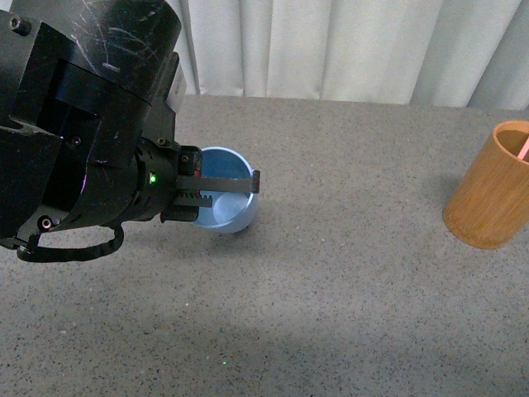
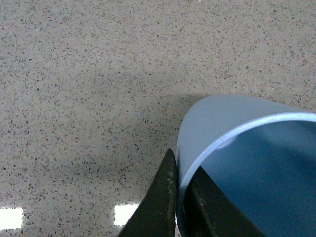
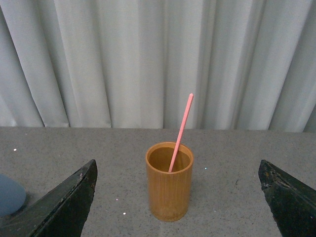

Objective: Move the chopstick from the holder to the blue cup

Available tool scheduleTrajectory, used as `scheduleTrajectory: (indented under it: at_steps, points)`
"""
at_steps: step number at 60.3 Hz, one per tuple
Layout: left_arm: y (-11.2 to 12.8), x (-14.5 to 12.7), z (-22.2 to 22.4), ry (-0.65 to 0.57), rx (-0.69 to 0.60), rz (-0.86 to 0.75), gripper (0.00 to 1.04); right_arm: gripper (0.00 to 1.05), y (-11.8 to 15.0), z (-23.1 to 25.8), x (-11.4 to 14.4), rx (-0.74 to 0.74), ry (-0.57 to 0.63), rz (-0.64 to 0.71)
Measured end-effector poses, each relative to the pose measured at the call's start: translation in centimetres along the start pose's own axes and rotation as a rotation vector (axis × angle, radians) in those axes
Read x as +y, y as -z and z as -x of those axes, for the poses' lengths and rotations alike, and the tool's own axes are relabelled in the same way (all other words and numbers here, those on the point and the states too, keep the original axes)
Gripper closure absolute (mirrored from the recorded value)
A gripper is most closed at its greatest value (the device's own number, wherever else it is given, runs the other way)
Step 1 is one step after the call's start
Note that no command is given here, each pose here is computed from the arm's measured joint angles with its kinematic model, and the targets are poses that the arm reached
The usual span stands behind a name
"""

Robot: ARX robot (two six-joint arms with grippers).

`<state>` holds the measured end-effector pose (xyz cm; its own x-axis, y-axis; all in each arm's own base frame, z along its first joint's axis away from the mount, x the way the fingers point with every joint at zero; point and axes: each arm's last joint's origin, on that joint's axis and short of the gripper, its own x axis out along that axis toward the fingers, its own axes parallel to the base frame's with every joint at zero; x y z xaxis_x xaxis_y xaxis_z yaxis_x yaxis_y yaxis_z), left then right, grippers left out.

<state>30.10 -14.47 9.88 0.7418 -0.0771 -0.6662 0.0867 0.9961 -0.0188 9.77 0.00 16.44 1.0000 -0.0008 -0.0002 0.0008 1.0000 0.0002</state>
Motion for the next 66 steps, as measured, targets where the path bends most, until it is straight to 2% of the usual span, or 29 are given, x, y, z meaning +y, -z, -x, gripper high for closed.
scheduleTrajectory:
  at_steps: [63,66]
  points:
    - [0.26,0.04,-0.21,-0.046,0.026,-0.056,1.01,0.10,0.00,0.00,0.00,0.000,0.000,0.000]
    - [0.26,0.03,-0.22,-0.046,0.027,-0.057,0.97,0.10,0.00,0.00,0.00,0.000,0.000,0.000]
